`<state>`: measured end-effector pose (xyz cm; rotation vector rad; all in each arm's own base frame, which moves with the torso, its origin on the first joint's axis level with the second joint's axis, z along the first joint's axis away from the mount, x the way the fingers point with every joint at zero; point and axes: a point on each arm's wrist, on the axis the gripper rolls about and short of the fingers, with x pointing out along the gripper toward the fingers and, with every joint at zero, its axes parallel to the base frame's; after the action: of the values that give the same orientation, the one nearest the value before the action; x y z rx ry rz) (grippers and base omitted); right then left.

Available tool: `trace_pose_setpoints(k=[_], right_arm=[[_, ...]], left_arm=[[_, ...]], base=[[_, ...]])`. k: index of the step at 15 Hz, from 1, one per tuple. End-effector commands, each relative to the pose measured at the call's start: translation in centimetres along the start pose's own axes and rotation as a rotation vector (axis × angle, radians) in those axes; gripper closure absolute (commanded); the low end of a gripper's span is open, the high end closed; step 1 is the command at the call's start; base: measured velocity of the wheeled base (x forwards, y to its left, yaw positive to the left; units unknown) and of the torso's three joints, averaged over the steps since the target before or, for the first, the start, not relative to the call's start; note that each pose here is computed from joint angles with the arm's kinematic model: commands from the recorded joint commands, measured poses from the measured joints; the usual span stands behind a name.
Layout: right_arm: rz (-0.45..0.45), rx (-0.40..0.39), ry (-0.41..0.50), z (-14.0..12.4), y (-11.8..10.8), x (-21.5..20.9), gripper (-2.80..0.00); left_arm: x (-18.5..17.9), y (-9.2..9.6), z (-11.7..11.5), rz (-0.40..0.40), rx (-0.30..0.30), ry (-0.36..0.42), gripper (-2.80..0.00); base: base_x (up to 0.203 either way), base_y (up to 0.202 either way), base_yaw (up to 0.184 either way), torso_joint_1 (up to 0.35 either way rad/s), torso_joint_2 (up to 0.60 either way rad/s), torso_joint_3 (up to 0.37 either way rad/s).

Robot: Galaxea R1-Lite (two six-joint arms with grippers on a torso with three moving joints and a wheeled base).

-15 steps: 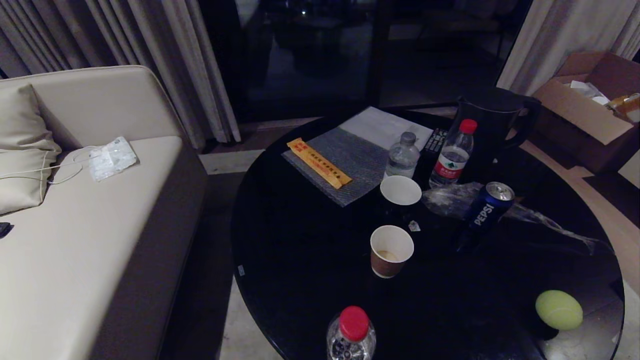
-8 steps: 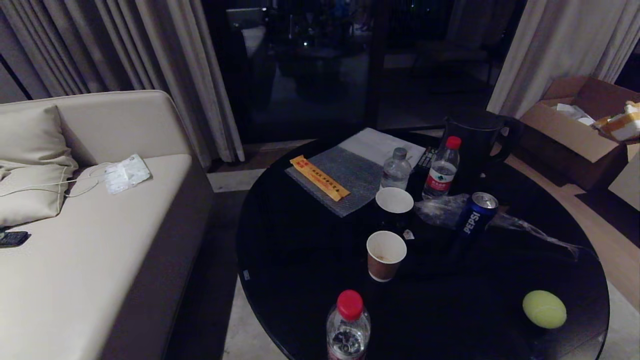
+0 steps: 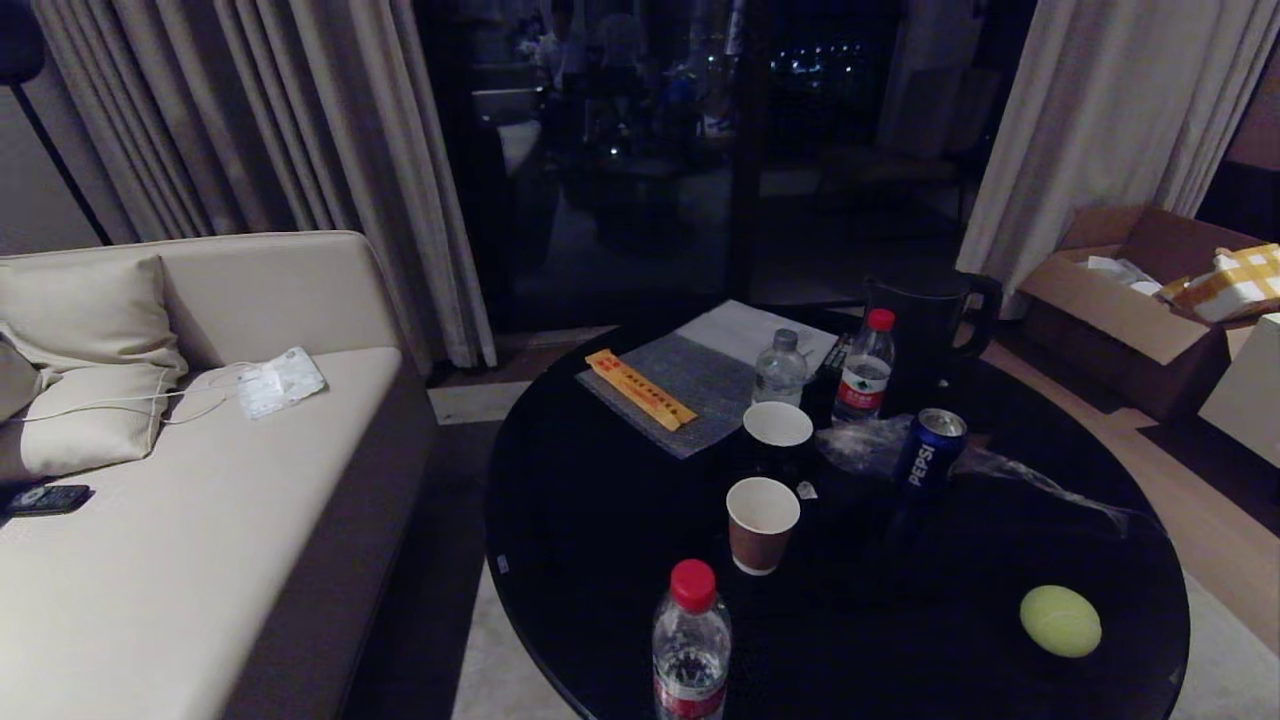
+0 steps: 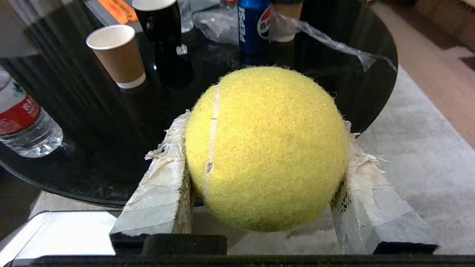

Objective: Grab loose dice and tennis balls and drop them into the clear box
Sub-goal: Put the ball in the box

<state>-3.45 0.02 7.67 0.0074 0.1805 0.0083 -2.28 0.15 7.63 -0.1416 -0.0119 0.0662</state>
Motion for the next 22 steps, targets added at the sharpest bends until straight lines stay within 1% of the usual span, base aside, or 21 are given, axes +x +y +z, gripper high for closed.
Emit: trace_pose_setpoints(k=[1,9,22], right_arm=[[0.000,0.000,0.003,0.00,0.00,0.01,0.00],[0.000,0.000,0.004,0.00,0.00,0.01,0.00],[0.000,0.000,0.003,0.00,0.00,0.01,0.00]], left_arm=[[0.02,0.01,-0.04,0.001,-0.001,0.003,0.00],[0.02,0.01,-0.06,0.001,0.005,0.004,0.00],[0.02,0.01,-0.06,0.001,0.004,0.004,0.00]], base=[[0.000,0.000,0.000,0.005,0.00,0.117],[0.000,0.000,0.000,0.001,0.00,0.019],[-0.179,0.000,-0.001,0.001,0.00,0.004]])
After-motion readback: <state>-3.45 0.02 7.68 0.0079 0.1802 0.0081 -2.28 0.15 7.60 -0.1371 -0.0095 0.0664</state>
